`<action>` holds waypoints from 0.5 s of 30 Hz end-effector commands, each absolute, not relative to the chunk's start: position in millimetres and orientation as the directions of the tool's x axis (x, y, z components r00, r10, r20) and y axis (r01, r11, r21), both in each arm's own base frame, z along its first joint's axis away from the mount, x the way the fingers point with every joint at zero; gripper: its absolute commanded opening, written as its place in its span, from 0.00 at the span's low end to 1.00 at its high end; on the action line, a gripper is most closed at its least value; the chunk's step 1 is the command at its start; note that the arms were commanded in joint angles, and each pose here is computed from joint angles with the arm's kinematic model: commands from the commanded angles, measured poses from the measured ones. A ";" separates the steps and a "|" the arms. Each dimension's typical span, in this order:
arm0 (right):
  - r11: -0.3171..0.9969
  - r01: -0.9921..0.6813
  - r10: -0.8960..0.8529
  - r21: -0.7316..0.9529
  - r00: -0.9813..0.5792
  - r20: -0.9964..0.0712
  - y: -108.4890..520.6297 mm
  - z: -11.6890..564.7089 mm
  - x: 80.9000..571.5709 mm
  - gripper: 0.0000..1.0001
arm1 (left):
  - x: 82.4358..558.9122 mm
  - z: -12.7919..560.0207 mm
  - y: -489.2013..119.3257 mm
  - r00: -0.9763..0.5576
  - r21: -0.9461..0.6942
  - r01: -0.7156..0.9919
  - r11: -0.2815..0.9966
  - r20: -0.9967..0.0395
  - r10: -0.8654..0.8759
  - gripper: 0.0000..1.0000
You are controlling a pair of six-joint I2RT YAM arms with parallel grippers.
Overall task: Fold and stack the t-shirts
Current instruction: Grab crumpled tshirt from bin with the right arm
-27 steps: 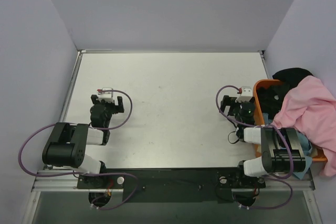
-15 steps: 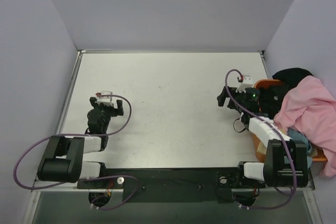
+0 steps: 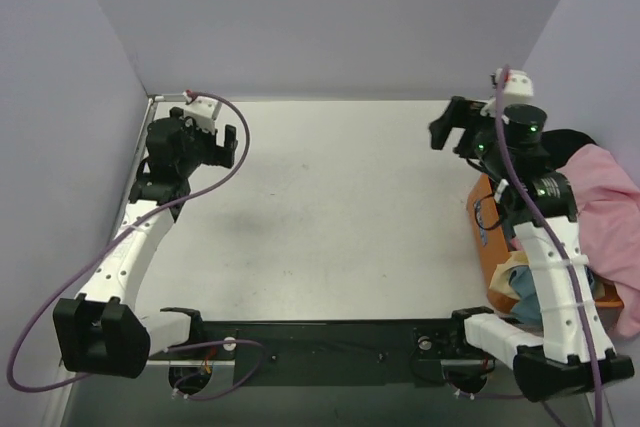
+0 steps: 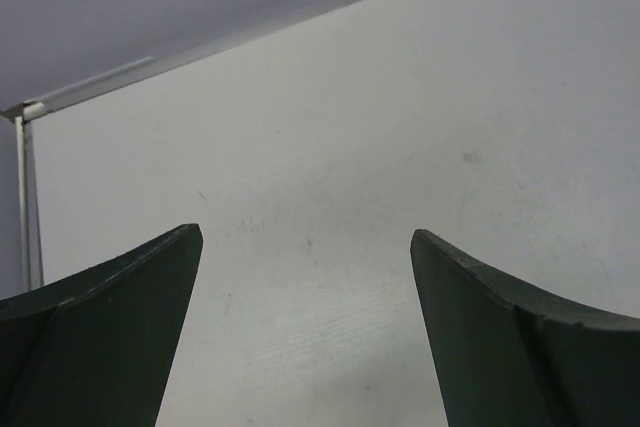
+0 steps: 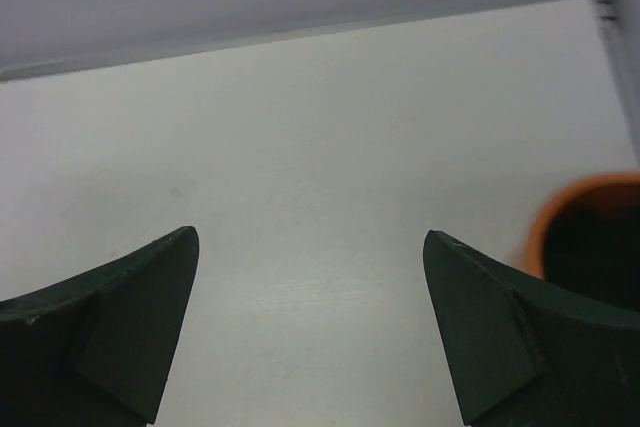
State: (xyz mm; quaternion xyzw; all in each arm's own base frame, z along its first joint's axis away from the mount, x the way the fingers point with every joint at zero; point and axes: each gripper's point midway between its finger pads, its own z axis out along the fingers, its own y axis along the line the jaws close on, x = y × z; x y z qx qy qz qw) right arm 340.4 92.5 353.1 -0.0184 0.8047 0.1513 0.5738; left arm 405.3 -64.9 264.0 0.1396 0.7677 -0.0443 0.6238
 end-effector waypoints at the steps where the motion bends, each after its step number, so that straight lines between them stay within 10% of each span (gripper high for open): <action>1: 0.865 0.491 0.322 0.100 -0.391 -0.862 -53.3 314.0 275.5 0.89 | 334.6 231.3 -95.0 -0.486 -0.004 0.502 0.865 -0.828 0.278 0.97; 6: 0.584 0.807 0.365 -0.085 -0.355 -0.861 -142.9 283.3 201.3 0.89 | 309.7 220.2 -102.6 -0.593 0.005 0.538 0.843 -0.708 0.383 0.96; 15: 0.439 0.896 0.495 -0.062 -0.299 -0.816 -204.0 240.4 203.2 0.87 | 316.6 264.6 -122.4 -0.553 -0.049 0.548 0.835 -0.770 0.318 0.88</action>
